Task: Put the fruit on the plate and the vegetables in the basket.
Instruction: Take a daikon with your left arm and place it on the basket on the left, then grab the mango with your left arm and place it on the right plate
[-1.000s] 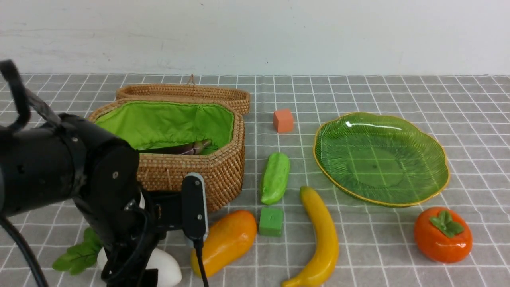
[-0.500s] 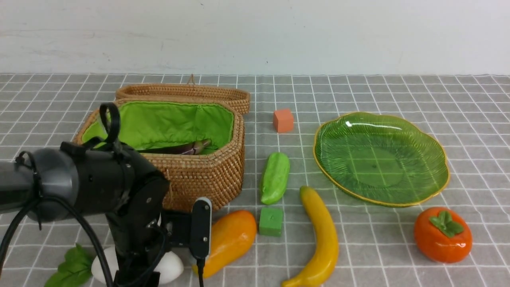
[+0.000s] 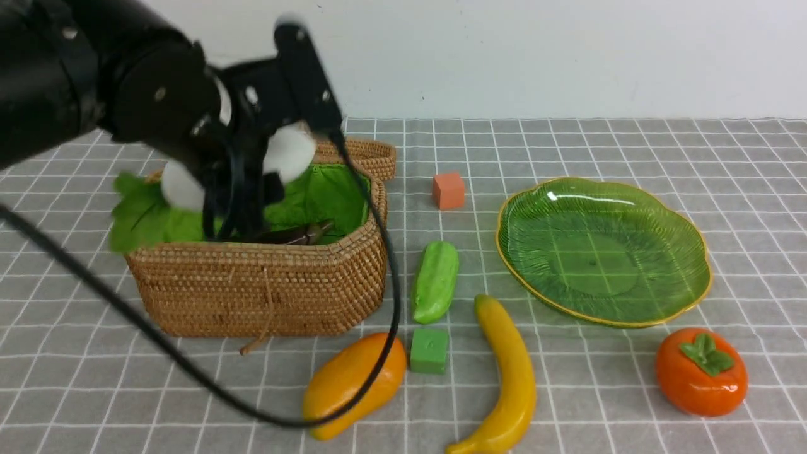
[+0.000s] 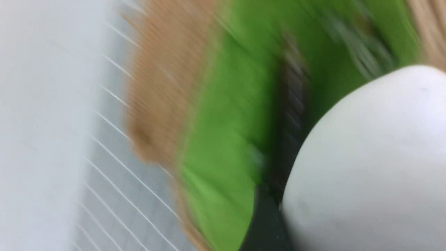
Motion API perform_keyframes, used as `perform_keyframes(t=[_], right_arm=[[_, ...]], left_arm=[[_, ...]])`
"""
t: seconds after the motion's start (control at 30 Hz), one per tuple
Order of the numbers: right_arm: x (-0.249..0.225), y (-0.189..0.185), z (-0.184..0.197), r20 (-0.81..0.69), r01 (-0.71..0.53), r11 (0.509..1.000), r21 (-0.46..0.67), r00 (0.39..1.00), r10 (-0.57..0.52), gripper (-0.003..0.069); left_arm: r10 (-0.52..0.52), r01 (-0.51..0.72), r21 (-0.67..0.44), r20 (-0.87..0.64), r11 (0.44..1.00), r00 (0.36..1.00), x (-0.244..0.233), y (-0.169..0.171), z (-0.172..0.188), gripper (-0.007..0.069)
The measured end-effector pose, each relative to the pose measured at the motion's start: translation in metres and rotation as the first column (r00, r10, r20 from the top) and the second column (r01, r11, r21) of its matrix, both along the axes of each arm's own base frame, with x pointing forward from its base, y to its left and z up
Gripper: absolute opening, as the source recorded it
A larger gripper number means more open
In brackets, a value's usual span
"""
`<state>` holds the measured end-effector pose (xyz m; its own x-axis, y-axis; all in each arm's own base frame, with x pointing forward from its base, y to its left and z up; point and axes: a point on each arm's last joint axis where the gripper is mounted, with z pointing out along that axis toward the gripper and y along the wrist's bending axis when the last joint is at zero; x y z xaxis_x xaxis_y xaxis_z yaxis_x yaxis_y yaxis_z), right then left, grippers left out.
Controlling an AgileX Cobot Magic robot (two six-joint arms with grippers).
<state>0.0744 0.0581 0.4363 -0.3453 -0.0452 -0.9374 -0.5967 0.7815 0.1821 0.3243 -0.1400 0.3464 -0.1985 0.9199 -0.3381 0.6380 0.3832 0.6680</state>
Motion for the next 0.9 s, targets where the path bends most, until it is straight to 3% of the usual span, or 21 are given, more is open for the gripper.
perform_keyframes(t=[0.23, 0.3, 0.37, 0.43, 0.6, 0.73, 0.77, 0.8, 0.83, 0.9], right_arm=[[-0.003, 0.002, -0.003, -0.043, -0.034, 0.999, -0.009, 0.999, 0.034, 0.0035], [-0.004, 0.002, -0.004, -0.054, -0.042, 0.999, -0.015, 0.998, 0.042, 0.0035], [-0.005, 0.002, -0.005, -0.064, -0.050, 0.999, -0.020, 0.997, 0.048, 0.0035], [-0.005, 0.003, -0.005, -0.065, -0.050, 0.999, -0.020, 0.997, 0.049, 0.0035], [-0.005, 0.003, -0.005, -0.065, -0.050, 0.999, -0.020, 0.997, 0.049, 0.0035], [-0.005, 0.003, -0.005, -0.066, -0.051, 0.998, -0.021, 0.997, 0.049, 0.0035], [-0.005, 0.003, -0.006, -0.072, -0.055, 0.998, -0.025, 0.996, 0.054, 0.0035], [-0.005, 0.003, -0.006, -0.074, -0.056, 0.998, -0.026, 0.996, 0.054, 0.0035], [-0.006, 0.003, -0.008, -0.087, -0.066, 0.997, -0.034, 0.994, 0.063, 0.0035], [-0.008, 0.003, -0.009, -0.105, -0.079, 0.996, -0.043, 0.992, 0.074, 0.0035]], left_arm=[[0.029, -0.029, -0.015, 0.020, 0.999, 0.999, 0.054, 0.004, -0.047, 0.0506], [0.039, -0.039, -0.018, 0.013, 0.999, 0.999, 0.056, 0.005, -0.051, 0.0524], [0.051, -0.051, -0.029, 0.009, 0.998, 0.999, 0.056, 0.005, -0.051, 0.0618], [0.065, -0.065, -0.049, 0.002, 0.997, 0.998, 0.055, 0.004, -0.051, 0.0654], [0.138, -0.145, -0.119, -0.067, 0.982, 0.988, 0.043, 0.008, -0.042, 0.0654], [0.246, -0.286, -0.252, -0.178, 0.924, 0.953, 0.019, 0.008, -0.023, 0.0576], [0.291, -0.364, -0.305, -0.261, 0.880, 0.921, 0.003, 0.002, -0.015, 0.0498], [0.297, -0.381, -0.311, -0.283, 0.871, 0.912, -0.001, 0.000, -0.014, 0.0475], [0.300, -0.414, -0.304, -0.357, 0.858, 0.885, -0.020, -0.009, -0.014, 0.0365], [0.270, -0.401, -0.265, -0.418, 0.877, 0.867, -0.043, -0.024, -0.020, 0.0232]])
